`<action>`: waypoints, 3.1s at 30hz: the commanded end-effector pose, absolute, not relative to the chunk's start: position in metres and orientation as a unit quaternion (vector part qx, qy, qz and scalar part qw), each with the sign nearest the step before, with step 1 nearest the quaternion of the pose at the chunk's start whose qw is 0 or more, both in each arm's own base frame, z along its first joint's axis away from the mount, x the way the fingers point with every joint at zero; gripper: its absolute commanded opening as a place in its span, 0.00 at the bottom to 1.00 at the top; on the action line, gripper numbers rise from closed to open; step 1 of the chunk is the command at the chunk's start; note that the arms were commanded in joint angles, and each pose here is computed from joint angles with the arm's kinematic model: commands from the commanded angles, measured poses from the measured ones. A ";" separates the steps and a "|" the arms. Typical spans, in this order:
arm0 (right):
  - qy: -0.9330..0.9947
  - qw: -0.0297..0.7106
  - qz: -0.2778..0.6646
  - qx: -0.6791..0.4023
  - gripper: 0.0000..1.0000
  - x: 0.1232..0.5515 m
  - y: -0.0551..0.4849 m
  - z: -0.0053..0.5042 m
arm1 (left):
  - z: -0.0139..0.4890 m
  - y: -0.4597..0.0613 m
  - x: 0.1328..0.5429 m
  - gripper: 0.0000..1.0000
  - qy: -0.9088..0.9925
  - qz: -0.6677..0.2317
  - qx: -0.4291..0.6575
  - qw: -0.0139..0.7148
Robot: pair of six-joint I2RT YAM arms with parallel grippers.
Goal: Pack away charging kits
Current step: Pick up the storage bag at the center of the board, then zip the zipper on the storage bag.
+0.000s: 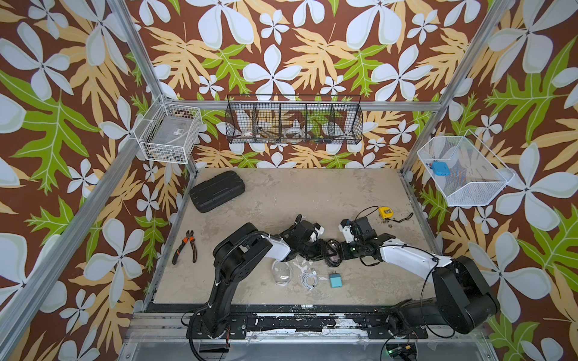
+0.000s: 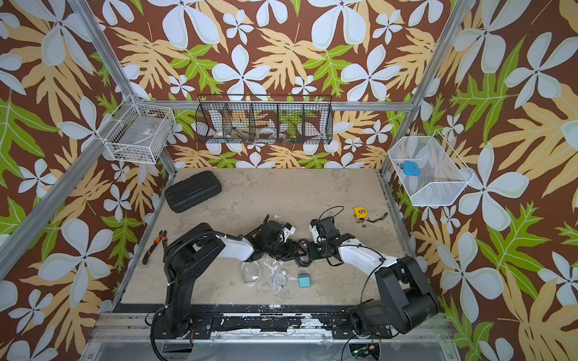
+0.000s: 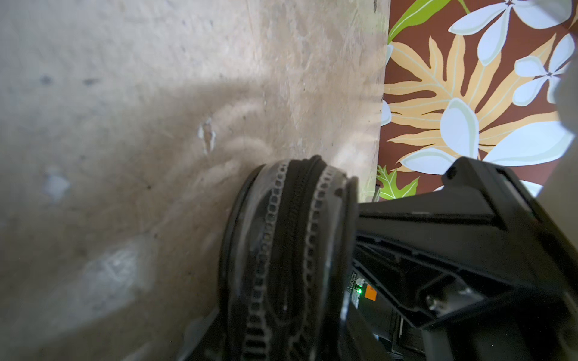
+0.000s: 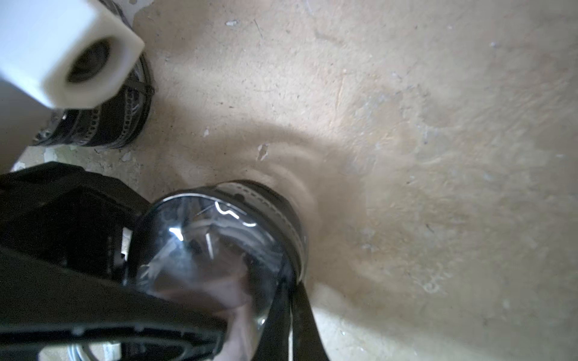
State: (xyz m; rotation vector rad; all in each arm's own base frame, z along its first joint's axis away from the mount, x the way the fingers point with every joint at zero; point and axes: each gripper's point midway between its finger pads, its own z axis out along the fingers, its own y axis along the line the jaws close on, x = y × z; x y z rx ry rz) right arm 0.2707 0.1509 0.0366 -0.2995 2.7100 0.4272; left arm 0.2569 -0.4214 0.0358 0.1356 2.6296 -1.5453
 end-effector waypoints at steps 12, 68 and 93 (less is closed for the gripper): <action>0.943 0.268 0.152 -0.127 0.18 0.296 0.158 0.119 | 0.084 -0.410 0.271 0.09 0.831 -0.549 -0.001 0.093; 0.852 0.398 0.276 -0.197 0.31 0.271 0.221 0.252 | 0.259 -0.370 0.320 0.07 0.750 -0.627 -0.173 0.122; 0.868 0.403 0.235 -0.169 0.00 0.278 0.206 0.239 | 0.272 -0.367 0.315 0.00 0.736 -0.644 -0.163 0.130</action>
